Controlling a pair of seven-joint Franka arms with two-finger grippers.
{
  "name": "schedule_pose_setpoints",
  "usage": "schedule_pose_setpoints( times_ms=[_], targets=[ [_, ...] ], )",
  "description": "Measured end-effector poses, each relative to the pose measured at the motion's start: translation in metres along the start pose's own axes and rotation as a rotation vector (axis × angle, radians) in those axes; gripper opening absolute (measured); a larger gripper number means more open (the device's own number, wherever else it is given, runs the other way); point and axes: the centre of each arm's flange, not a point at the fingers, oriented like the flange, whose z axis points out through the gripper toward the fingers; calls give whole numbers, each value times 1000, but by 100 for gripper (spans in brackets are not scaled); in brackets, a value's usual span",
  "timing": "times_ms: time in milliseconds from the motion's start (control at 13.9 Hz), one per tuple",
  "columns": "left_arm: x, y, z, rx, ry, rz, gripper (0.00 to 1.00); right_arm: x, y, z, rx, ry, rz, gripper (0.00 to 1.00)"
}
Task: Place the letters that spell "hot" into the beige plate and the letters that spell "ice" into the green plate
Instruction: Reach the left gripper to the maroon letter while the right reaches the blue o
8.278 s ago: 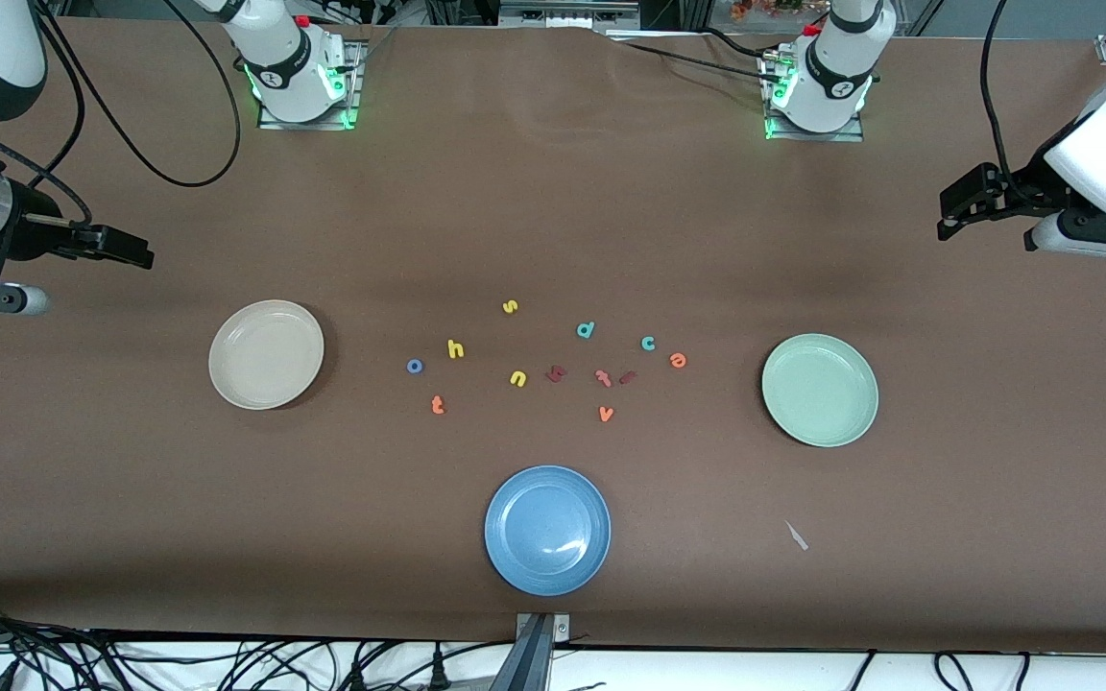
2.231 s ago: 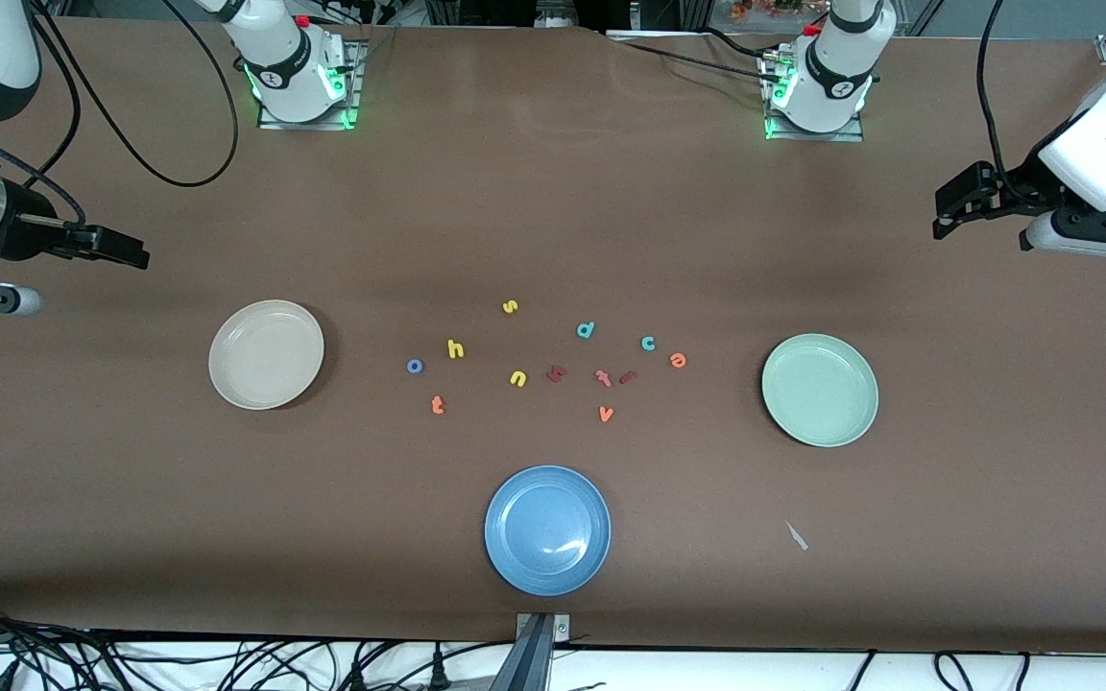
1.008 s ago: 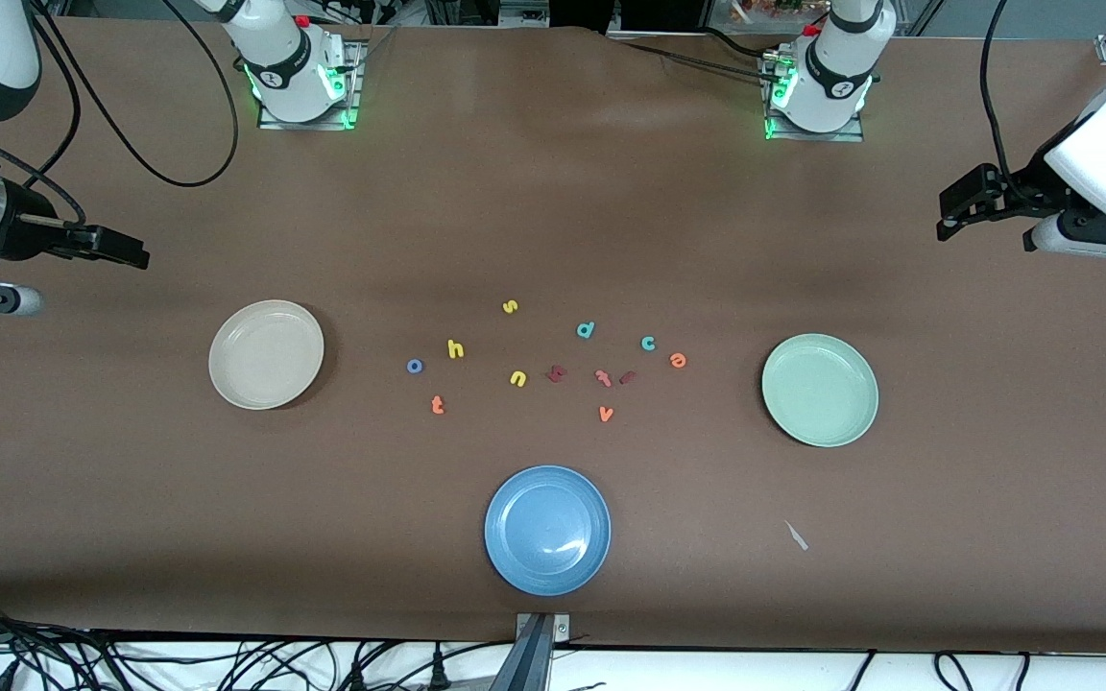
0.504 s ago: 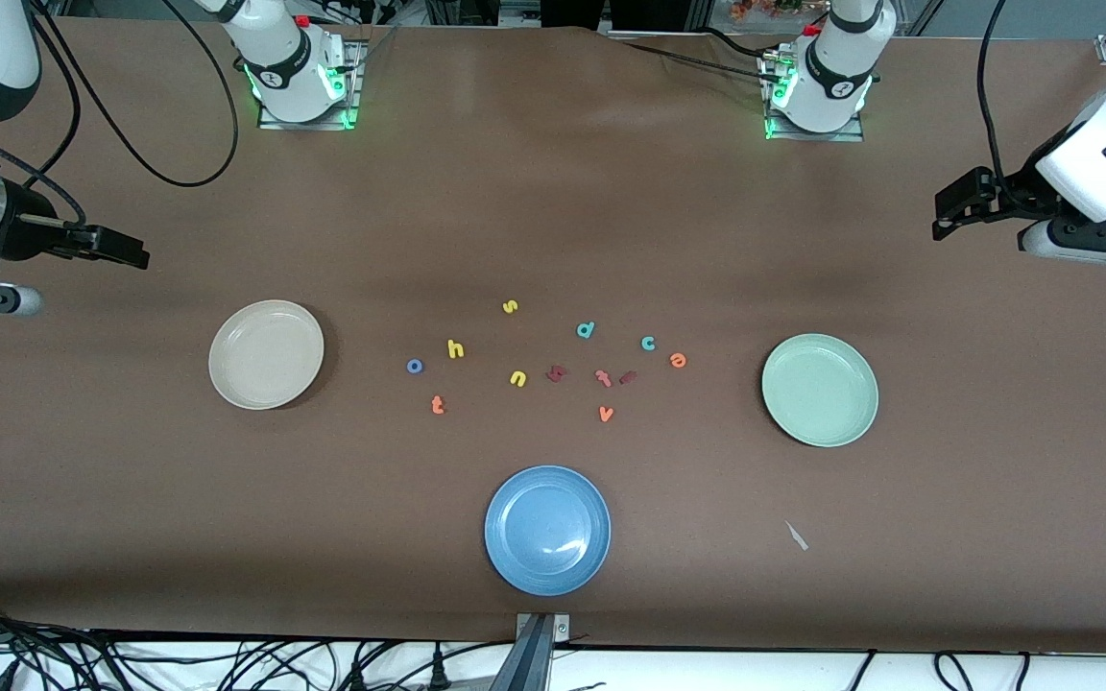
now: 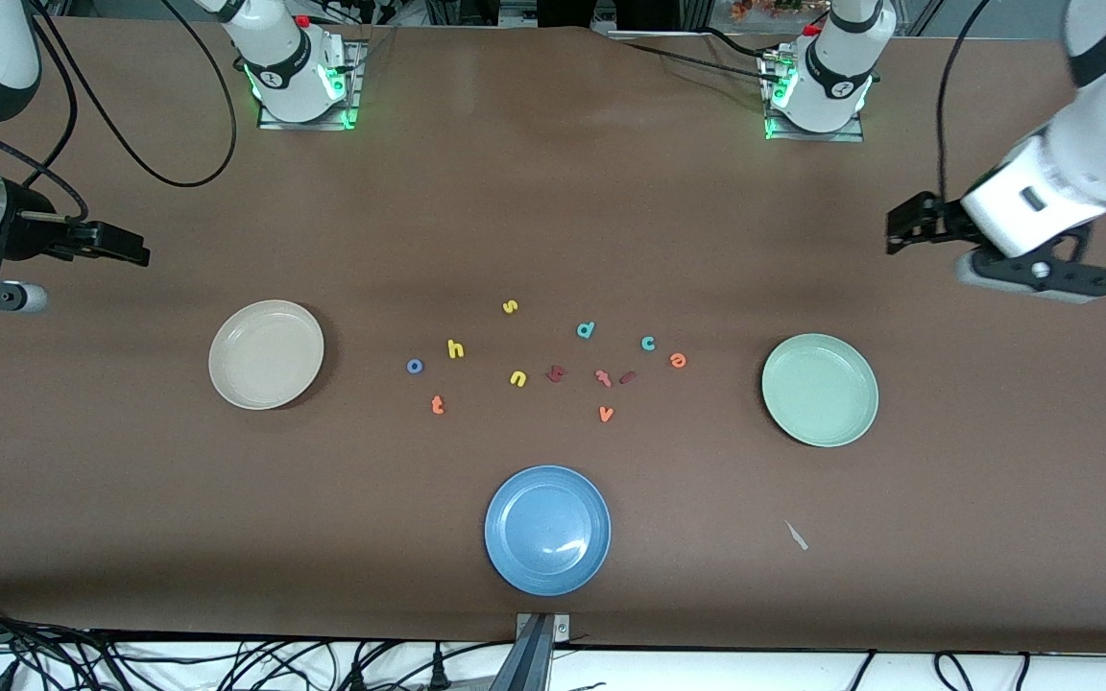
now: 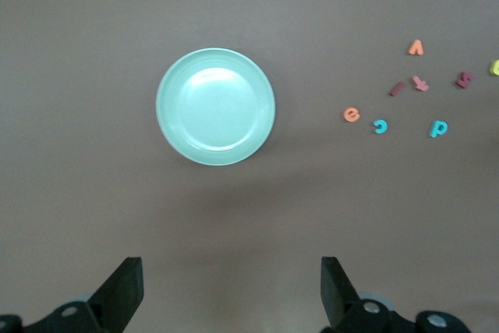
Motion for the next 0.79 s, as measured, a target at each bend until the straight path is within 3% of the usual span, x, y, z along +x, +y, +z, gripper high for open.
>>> schedule_pose_setpoints(
  times_ms=[216, 432, 648, 792],
  targets=[
    [21, 44, 36, -12, -31, 83, 100, 1, -3, 5, -1, -14, -13, 100],
    [41, 68, 76, -33, -62, 129, 100, 10, -10, 25, 25, -60, -18, 100],
    [66, 89, 115, -63, -40, 168, 100, 21, -14, 45, 50, -97, -17, 100],
    [83, 114, 140, -89, 16, 226, 100, 27, -24, 54, 63, -99, -30, 100]
  ],
)
